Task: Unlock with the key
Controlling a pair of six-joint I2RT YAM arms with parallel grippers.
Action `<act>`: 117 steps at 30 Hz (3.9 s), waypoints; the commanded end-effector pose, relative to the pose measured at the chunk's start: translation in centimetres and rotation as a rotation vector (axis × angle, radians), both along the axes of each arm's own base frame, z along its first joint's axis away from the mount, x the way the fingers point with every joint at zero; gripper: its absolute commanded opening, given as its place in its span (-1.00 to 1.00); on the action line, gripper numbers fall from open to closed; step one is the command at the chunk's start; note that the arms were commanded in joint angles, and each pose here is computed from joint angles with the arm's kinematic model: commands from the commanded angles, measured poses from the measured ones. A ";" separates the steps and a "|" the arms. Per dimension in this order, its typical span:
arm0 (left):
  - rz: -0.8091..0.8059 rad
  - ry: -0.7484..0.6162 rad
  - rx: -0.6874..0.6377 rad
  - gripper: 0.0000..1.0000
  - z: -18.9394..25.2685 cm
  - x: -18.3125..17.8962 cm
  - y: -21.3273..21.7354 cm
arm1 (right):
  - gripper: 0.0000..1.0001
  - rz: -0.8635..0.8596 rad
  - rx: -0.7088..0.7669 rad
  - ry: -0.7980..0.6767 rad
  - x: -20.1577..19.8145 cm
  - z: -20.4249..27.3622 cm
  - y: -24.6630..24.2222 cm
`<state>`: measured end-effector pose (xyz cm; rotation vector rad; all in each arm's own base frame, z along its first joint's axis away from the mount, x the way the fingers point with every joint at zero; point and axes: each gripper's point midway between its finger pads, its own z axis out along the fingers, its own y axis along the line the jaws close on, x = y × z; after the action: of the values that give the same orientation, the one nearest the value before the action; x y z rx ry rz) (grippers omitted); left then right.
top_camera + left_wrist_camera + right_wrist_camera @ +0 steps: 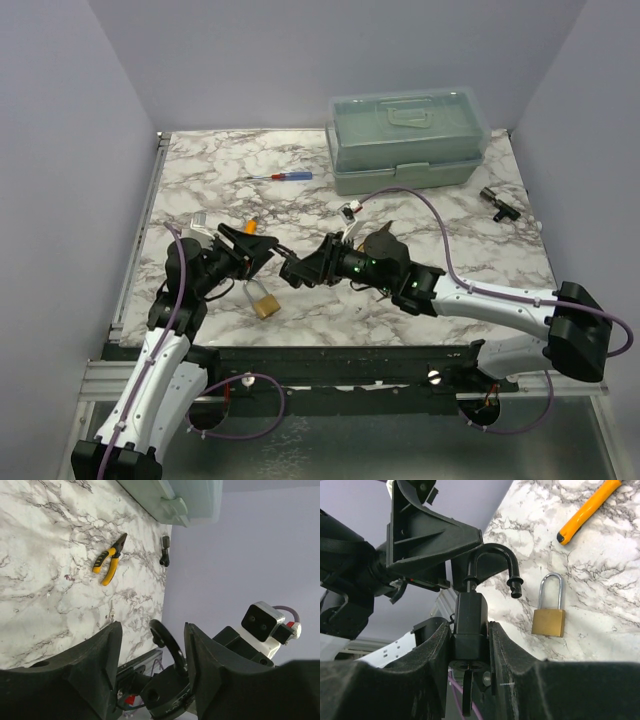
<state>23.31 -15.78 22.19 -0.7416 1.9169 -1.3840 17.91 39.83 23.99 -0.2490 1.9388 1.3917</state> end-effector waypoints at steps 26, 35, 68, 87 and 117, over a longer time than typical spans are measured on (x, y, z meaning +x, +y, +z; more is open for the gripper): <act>0.106 -0.303 -0.042 -0.92 1.8 1.2 1.4 | -1.00 0.030 0.352 0.208 1.6 2.6 1.1; 0.152 -0.332 0.013 0.22 -0.6 0.5 2.4 | -1.00 0.027 0.347 0.246 2.5 0.7 0.9; -0.024 -0.198 0.646 0.98 1.1 2.0 4.7 | -1.00 -0.206 0.171 0.319 15.1 -10.6 -4.0; 0.001 -0.208 0.630 0.98 1.3 2.2 5.2 | -0.41 -0.138 0.174 0.549 17.6 -17.1 -0.7; 0.030 -0.198 0.646 0.98 1.1 2.4 5.7 | 0.99 -0.314 -0.248 0.441 16.4 -16.2 -6.6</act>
<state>25.55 -10.46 23.45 -0.2984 2.0165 -0.7297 34.09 35.07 7.43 0.3001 2.3613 1.2155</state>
